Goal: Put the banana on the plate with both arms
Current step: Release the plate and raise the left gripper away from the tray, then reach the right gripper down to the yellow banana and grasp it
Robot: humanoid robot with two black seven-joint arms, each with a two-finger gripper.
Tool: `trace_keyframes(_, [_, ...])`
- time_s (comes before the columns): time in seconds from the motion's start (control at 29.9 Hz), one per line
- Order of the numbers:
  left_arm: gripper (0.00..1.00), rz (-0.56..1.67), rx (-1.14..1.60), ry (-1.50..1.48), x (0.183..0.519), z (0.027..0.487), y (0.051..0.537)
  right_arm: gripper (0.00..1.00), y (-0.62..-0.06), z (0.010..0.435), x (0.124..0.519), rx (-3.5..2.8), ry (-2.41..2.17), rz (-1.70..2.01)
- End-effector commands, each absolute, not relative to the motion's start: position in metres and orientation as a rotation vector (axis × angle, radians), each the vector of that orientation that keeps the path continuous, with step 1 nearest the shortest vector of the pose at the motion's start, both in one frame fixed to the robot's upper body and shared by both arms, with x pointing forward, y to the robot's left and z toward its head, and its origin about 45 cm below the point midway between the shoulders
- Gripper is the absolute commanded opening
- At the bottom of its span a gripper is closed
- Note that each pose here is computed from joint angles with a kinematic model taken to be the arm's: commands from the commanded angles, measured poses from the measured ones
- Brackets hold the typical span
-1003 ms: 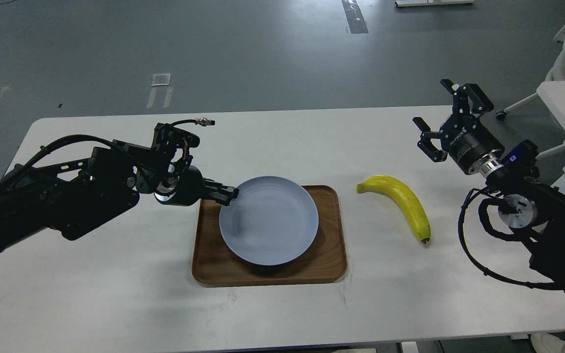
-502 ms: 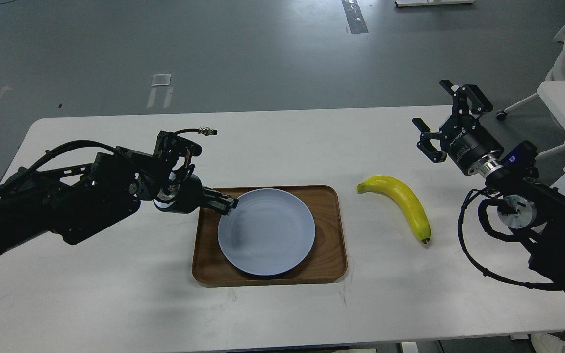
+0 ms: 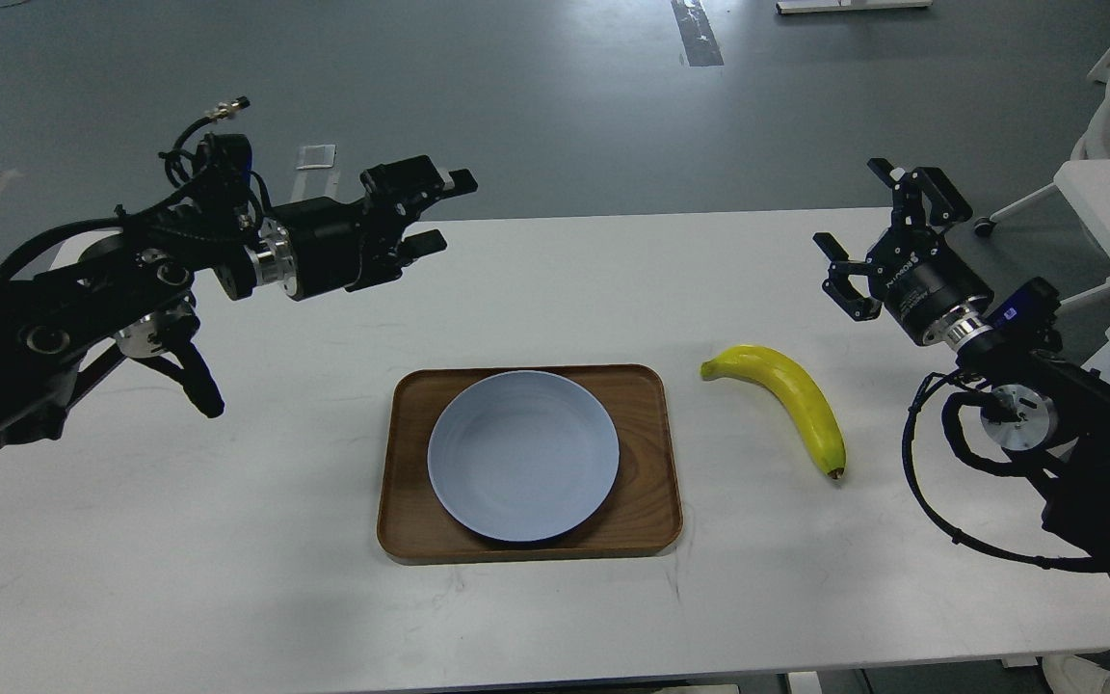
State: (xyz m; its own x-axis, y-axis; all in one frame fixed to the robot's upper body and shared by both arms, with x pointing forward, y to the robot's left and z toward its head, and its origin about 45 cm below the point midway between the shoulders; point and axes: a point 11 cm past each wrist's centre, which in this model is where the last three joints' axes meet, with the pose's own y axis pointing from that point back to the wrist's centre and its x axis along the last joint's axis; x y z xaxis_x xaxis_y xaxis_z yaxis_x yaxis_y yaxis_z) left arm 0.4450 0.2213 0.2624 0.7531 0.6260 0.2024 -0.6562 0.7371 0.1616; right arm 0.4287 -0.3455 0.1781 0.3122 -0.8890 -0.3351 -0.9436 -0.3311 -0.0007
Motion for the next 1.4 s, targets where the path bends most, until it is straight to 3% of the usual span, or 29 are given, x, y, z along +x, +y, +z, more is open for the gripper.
trace_keyframes(0.0, [0.98,0.862,0.051,-0.072,0.447,0.262,0.257,1.00,-0.345,0.179,0.429,-2.378,1.685,0.408])
trace_keyframes(0.17, [0.98,1.074,-0.127,0.090,0.436,0.235,0.313,1.00,-0.344,0.174,0.426,-2.407,1.684,0.416])
trace_keyframes(0.43, [0.98,1.077,-0.188,0.193,0.421,0.216,0.328,1.00,-0.333,0.190,0.423,-2.520,1.587,0.377])
trace_keyframes(0.57, [0.98,1.072,-0.194,0.196,0.422,0.216,0.325,1.00,-0.333,0.237,0.435,-2.744,1.505,0.135])
trace_keyframes(0.77, [0.98,1.061,-0.194,0.200,0.423,0.217,0.321,1.00,-0.317,0.274,0.447,-3.179,1.331,-0.318])
trace_keyframes(1.04, [0.98,1.059,-0.191,0.195,0.424,0.220,0.324,1.00,-0.294,0.264,0.441,-3.719,0.798,-1.023])
trace_keyframes(1.37, [0.98,1.057,-0.190,0.194,0.424,0.220,0.323,1.00,-0.296,0.212,0.423,-4.030,0.082,-1.438])
